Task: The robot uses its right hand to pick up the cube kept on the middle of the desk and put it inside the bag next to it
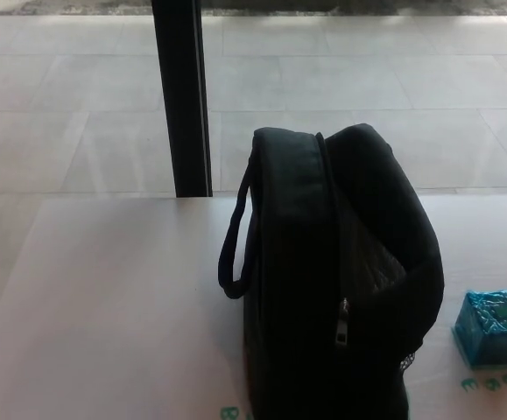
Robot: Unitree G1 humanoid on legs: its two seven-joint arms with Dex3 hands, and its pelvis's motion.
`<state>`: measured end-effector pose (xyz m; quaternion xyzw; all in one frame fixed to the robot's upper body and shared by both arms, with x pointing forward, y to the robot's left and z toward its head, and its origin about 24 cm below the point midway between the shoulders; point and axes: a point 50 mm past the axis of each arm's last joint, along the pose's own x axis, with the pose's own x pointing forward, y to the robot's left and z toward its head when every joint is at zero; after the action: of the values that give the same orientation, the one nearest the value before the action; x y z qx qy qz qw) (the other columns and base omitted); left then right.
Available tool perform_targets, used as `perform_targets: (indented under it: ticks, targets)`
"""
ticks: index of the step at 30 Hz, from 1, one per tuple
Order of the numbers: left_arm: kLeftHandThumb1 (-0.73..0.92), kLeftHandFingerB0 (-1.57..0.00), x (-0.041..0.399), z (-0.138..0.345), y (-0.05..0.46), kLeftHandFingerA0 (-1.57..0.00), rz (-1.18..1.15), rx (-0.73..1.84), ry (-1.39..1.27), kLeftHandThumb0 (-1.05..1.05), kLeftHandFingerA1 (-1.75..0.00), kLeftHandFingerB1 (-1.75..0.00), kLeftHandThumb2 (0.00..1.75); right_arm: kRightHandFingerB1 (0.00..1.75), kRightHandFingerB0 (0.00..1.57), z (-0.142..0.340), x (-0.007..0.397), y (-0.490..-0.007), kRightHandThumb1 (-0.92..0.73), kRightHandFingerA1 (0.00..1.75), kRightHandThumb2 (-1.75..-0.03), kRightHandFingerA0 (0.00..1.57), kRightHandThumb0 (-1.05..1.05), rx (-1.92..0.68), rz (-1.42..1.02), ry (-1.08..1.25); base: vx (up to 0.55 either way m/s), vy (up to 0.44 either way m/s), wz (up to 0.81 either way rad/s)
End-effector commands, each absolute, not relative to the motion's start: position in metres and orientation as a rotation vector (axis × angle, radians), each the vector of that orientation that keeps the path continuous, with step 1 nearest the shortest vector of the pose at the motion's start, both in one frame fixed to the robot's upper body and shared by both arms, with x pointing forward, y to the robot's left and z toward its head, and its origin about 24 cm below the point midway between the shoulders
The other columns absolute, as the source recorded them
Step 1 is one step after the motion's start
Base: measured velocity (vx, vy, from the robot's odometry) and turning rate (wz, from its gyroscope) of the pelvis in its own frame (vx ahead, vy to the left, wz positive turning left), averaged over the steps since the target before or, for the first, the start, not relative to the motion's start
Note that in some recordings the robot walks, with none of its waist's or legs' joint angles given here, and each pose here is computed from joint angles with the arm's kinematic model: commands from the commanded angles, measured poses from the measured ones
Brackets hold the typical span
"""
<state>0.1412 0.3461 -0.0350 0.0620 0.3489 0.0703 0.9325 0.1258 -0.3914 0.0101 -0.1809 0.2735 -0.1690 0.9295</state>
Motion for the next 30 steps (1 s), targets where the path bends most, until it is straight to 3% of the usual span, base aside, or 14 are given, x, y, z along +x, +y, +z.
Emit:
perform_targets:
  ticks: [1, 2, 4, 6, 18, 19, 20, 21, 22, 23, 24, 26, 27, 30]
  targets:
    - [0.49, 0.0, 0.146, -0.019, 0.349, -0.11, 0.048, -0.073, 0.692, -0.79, -0.55, -0.38, 0.93, 0.31, 0.0, 0.037, 0.129, -0.399, -0.67, 0.41, -0.85, 0.0, -0.89, -0.233, -0.282, 0.48, 0.0, 0.0, 0.0]
    - [0.5, 0.0, 0.146, -0.019, 0.349, -0.1, 0.047, -0.075, 0.693, -0.75, -0.55, -0.4, 0.94, 0.45, 0.01, 0.037, 0.129, -0.4, -0.55, 0.5, -1.14, 0.0, -0.9, -0.229, -0.287, 0.481, 0.0, 0.0, 0.0]
    - [0.52, -0.01, 0.146, -0.018, 0.348, -0.09, 0.044, -0.079, 0.691, -0.68, -0.55, -0.42, 0.95, 0.31, 0.0, 0.039, 0.13, -0.4, -0.66, 0.42, -0.85, 0.0, -0.89, -0.228, -0.295, 0.482, 0.0, 0.0, 0.0]
    - [0.49, 0.0, 0.147, -0.018, 0.348, -0.1, 0.052, -0.101, 0.69, -0.68, -0.55, -0.43, 0.95, 0.45, 0.0, 0.048, 0.131, -0.404, -0.54, 0.5, -1.13, 0.0, -0.96, -0.207, -0.32, 0.448, 0.0, 0.0, 0.0]
    - [0.49, 0.0, 0.146, -0.017, 0.348, -0.06, 0.045, -0.113, 0.706, -0.7, -0.54, -0.41, 0.96, 0.72, 0.0, 0.141, 0.19, -0.427, -0.54, 0.78, -1.2, 0.0, -1.05, -0.291, -0.43, 0.132, 0.0, 0.0, 0.0]
    - [0.72, -0.07, 0.147, -0.017, 0.347, -0.11, 0.048, -0.121, 0.698, -0.7, -0.52, -0.33, 0.61, 0.79, 0.14, 0.161, 0.211, -0.424, 0.02, 0.82, -0.9, 0.18, -0.61, -0.304, -0.39, 0.08, 0.0, -0.001, 0.09]
    - [0.49, -0.01, 0.148, -0.017, 0.346, -0.08, 0.037, -0.117, 0.696, -0.73, -0.55, -0.41, 0.94, 1.43, 0.0, 0.17, 0.221, -0.421, -0.66, 1.48, -0.65, 0.02, -1.05, -0.31, -0.365, 0.061, 0.0, 0.0, 0.0]
    - [0.51, 0.0, 0.148, -0.017, 0.346, -0.04, 0.029, -0.105, 0.7, -0.71, -0.54, -0.41, 0.97, 0.98, 0.04, 0.177, 0.23, -0.415, -0.42, 1.1, -1.11, 0.24, -1.05, -0.317, -0.34, 0.045, 0.0, 0.0, 0.0]
    - [0.51, 0.0, 0.148, -0.017, 0.346, -0.01, 0.03, -0.111, 0.703, -0.71, -0.52, -0.38, 0.97, 0.69, 0.0, 0.179, 0.236, -0.412, 0.06, 0.72, -0.87, 0.09, -0.59, -0.308, -0.321, 0.029, 0.0, 0.0, 0.0]
    - [0.51, 0.0, 0.148, -0.017, 0.346, -0.01, 0.033, -0.12, 0.706, -0.71, -0.52, -0.38, 0.97, 0.69, 0.0, 0.183, 0.247, -0.407, 0.06, 0.72, -0.87, 0.09, -0.59, -0.294, -0.289, 0.004, 0.0, 0.0, 0.0]
    - [0.49, 0.0, 0.148, -0.017, 0.347, -0.05, 0.037, -0.124, 0.706, -0.71, -0.53, -0.4, 0.96, 0.71, 0.0, 0.183, 0.25, -0.404, -0.45, 0.81, -1.09, 0.04, -1.05, -0.307, -0.275, 0.004, 0.0, 0.0, 0.0]
    - [0.49, 0.0, 0.148, -0.017, 0.347, -0.06, 0.044, -0.13, 0.707, -0.7, -0.54, -0.4, 0.96, 0.74, 0.0, 0.183, 0.263, -0.39, -0.62, 0.78, -0.68, 0.0, -1.05, -0.34, -0.209, 0.0, 0.0, 0.0, 0.0]
    - [0.49, -0.01, 0.148, -0.018, 0.347, -0.09, 0.045, -0.13, 0.707, -0.8, -0.55, -0.39, 0.93, 0.5, 0.0, 0.182, 0.269, -0.382, -0.48, 0.64, -1.05, 0.01, -1.01, -0.35, -0.168, -0.002, 0.0, 0.0, 0.0]
    - [0.51, 0.0, 0.148, -0.018, 0.347, -0.09, 0.032, -0.116, 0.711, -0.81, -0.55, -0.36, 0.94, 0.6, 0.0, 0.176, 0.279, -0.359, -0.64, 0.7, -0.64, 0.0, -1.05, -0.432, -0.071, 0.031, 0.0, 0.0, 0.0]
